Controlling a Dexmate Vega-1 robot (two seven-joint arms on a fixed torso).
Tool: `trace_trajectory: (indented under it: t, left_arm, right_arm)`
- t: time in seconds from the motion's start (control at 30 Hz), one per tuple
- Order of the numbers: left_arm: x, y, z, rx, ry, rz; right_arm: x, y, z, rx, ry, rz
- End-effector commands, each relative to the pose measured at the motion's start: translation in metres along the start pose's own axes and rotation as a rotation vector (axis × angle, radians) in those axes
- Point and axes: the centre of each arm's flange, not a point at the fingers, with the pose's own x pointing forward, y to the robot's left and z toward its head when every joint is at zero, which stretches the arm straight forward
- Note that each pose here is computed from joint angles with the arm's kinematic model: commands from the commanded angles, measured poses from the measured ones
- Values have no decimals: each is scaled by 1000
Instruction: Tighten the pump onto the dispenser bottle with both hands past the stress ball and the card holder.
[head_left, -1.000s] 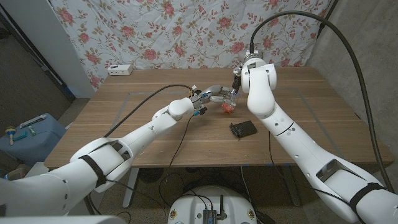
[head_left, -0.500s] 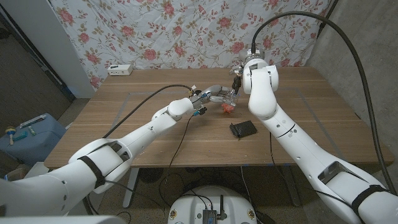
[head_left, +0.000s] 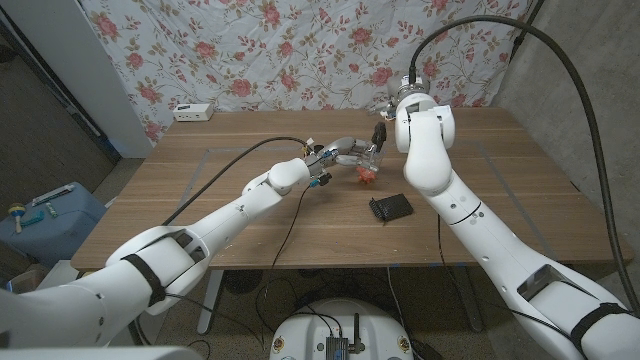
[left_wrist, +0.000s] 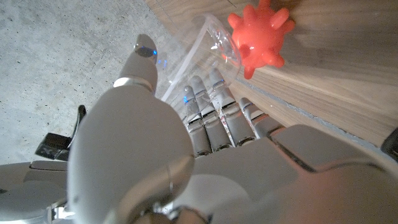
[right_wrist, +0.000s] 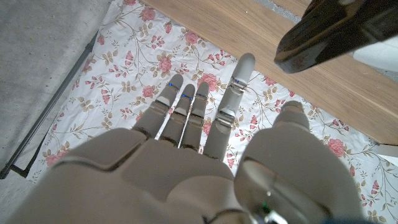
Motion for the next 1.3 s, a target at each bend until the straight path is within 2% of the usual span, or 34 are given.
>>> trace_trajectory:
  t: [0.03,0.3,0.4,0.67,0.9,1.3]
  left_arm:
    - [-4,2,0,-7,0,11]
    - [-4,6,0,-7,1,15]
    - [-3,7,-1,-6,1,13]
    - [3,9,-1,-7,-1,10]
    - [6,8,-3,-11,0,4]
    - [12,6,-3,-14,0,-5]
  right_arm:
    - [-12,-6,-15,35,-75,-16]
    - [-16,-10,-26,47,-87,11]
    - [-17,-11,-29,50,-110,18]
    - [-15,-15,-35,26,-173,50]
    - [-13,-19,-36,-20,-175,68]
    - [-12,-18,-45,-63,-232,82]
